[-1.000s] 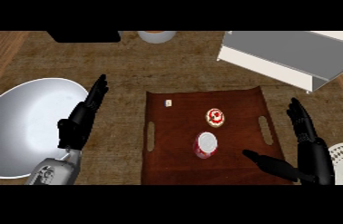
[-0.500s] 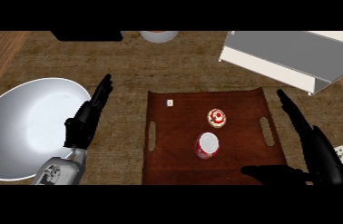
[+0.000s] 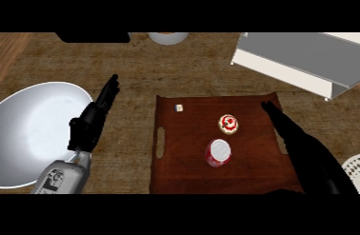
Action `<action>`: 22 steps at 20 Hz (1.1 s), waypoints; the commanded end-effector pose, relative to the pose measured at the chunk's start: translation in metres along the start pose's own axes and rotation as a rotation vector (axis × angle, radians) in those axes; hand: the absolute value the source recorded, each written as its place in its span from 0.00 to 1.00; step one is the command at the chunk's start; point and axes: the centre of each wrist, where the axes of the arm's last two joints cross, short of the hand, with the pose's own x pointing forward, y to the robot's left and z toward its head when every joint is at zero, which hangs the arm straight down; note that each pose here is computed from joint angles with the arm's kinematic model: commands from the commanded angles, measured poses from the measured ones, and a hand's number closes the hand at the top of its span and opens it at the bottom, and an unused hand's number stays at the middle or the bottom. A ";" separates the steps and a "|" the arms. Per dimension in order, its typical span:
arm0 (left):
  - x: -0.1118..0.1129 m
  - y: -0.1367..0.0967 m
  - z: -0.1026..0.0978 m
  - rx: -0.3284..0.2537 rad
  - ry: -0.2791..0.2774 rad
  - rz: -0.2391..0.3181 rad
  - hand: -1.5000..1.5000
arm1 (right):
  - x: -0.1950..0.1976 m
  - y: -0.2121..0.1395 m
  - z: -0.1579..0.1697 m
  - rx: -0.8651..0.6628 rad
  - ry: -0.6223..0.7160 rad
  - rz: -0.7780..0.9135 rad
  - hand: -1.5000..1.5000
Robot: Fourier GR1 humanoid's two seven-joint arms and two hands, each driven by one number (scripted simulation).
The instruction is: Pick the can from the tray and place it in the tiered shelf
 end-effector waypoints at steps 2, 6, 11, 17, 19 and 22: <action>-0.012 -0.007 0.000 0.011 0.002 0.009 0.50 | 0.032 0.003 -0.008 0.023 0.099 0.074 0.00; 0.001 0.016 -0.009 0.011 -0.009 0.001 0.50 | 0.057 0.014 0.002 -0.004 0.070 0.042 0.00; -0.006 -0.001 0.001 0.009 0.001 0.009 0.50 | 0.054 0.030 0.001 -0.004 0.090 0.076 0.00; 0.001 0.001 -0.009 0.017 0.012 0.021 0.50 | 0.050 0.023 -0.006 -0.033 0.101 0.065 0.00; 0.000 -0.016 -0.005 0.002 0.001 0.005 0.50 | 0.066 0.037 0.000 -0.018 0.101 0.062 0.00; -0.019 0.007 0.008 0.013 0.010 0.008 0.50 | 0.062 0.060 -0.008 -0.029 0.109 0.065 0.00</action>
